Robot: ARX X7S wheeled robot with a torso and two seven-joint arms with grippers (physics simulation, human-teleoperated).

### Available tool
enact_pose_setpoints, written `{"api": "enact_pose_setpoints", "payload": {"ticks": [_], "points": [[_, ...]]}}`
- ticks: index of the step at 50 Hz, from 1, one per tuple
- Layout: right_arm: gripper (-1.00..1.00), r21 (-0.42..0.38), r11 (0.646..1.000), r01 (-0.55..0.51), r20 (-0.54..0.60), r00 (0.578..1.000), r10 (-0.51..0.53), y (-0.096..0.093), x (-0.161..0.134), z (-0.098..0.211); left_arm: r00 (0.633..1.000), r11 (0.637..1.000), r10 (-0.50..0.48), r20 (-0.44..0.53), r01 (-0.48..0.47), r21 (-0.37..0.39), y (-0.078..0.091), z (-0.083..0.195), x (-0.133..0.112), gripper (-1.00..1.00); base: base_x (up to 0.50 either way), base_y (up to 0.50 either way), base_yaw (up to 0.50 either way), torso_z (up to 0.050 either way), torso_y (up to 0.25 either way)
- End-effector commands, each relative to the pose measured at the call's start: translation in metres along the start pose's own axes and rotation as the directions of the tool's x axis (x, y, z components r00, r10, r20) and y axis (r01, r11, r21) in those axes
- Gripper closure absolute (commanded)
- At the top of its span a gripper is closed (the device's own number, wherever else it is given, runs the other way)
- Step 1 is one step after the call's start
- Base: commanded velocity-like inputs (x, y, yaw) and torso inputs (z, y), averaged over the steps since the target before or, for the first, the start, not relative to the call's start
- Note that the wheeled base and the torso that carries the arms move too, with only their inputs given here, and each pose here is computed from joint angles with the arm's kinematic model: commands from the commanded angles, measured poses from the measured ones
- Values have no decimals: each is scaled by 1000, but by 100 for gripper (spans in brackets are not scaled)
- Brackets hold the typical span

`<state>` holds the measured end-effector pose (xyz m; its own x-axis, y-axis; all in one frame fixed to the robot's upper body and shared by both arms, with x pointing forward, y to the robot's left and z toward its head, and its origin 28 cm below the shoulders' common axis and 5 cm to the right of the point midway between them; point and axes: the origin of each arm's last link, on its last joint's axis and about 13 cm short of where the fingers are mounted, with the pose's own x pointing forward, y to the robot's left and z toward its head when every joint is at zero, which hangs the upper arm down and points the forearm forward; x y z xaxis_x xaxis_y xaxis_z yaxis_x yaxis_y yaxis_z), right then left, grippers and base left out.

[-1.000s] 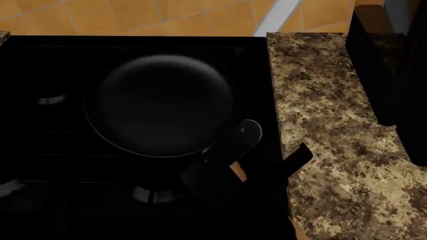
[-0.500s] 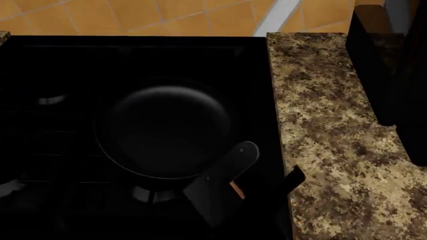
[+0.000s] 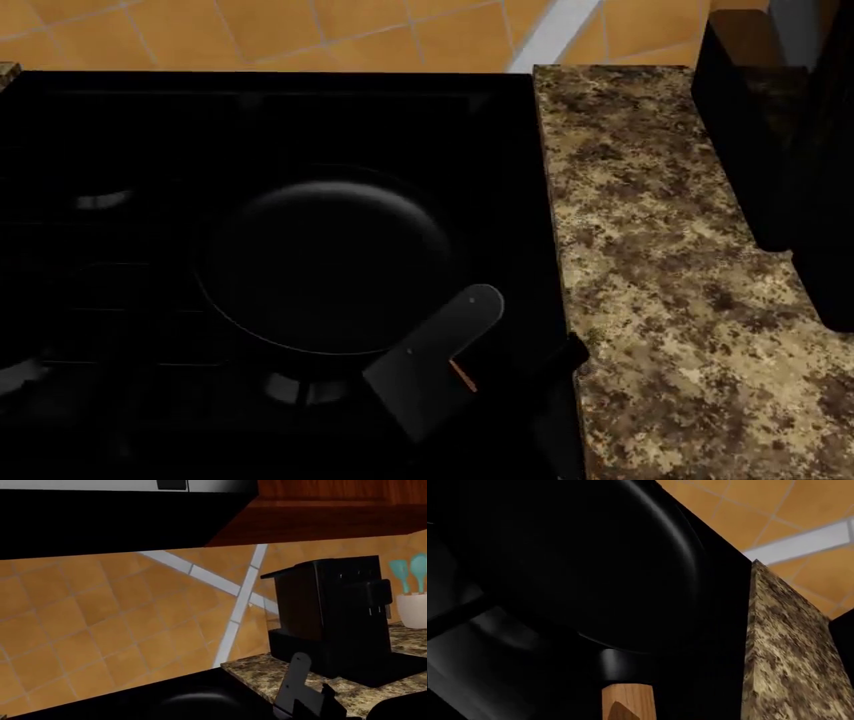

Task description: Pick up the pan and dump the vegetables in it onto the plate. Then return the pan to the stove.

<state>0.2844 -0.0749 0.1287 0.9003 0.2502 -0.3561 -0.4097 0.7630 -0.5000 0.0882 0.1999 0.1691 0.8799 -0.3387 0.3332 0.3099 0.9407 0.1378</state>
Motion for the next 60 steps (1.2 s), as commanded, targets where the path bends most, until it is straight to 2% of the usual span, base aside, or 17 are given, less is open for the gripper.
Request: {"api": "enact_pose_setpoints", "payload": {"ticks": [1, 6, 11, 12, 21, 27, 35, 45, 57, 60], "points": [[100, -25, 995, 95, 35, 995, -94, -8, 14, 1, 1000, 1000, 4, -1, -4, -1, 0, 0, -1, -100, 0, 0, 0, 0, 0], [100, -18, 997, 78, 15, 997, -78, -5, 14, -2, 1000, 1000, 8, 4, -8, 2, 1, 0, -1, -100, 2, 0, 1, 0, 0], [100, -11, 1000, 12, -8, 1000, -12, 0, 5, 0, 1000, 1000, 19, 9, -19, 5, 3, 1, -2, -100, 0, 0, 2, 0, 0], [-100, 1, 1000, -5, -21, 1000, 5, -3, 5, 1, 1000, 1000, 25, 10, -25, 9, 4, 1, -2, -100, 0, 0, 0, 0, 0], [-100, 21, 999, 32, 17, 999, -33, -11, -8, 16, 999, 999, 33, 9, -33, 12, 4, 0, -3, -100, 2, 1, 2, 0, 0], [-100, 40, 995, 87, 115, 989, -91, -23, -37, 36, 999, 999, 35, 4, -35, 12, 4, 0, -2, -100, 0, 0, 0, 0, 0], [-100, 66, 987, 149, 214, 964, -160, -27, -78, 47, 999, 999, 36, 7, -36, 13, 5, 0, -3, -100, 0, 0, 0, 0, 0], [-100, 73, 982, 173, 205, 961, -185, -19, -109, 33, 999, 999, 39, 12, -39, 12, 6, 0, -5, -100, 0, 0, 0, 0, 0], [-100, 163, 957, 241, 235, 932, -275, -14, -149, 10, 999, 999, 44, 3, -44, 13, 4, -1, -5, -100, 0, 0, 0, 0, 0], [-100, 223, 946, 236, 253, 923, -290, -12, -156, 0, 999, 999, 44, -5, -44, 6, 3, -1, -4, -100, 0, 0, 0, 0, 0]]}}
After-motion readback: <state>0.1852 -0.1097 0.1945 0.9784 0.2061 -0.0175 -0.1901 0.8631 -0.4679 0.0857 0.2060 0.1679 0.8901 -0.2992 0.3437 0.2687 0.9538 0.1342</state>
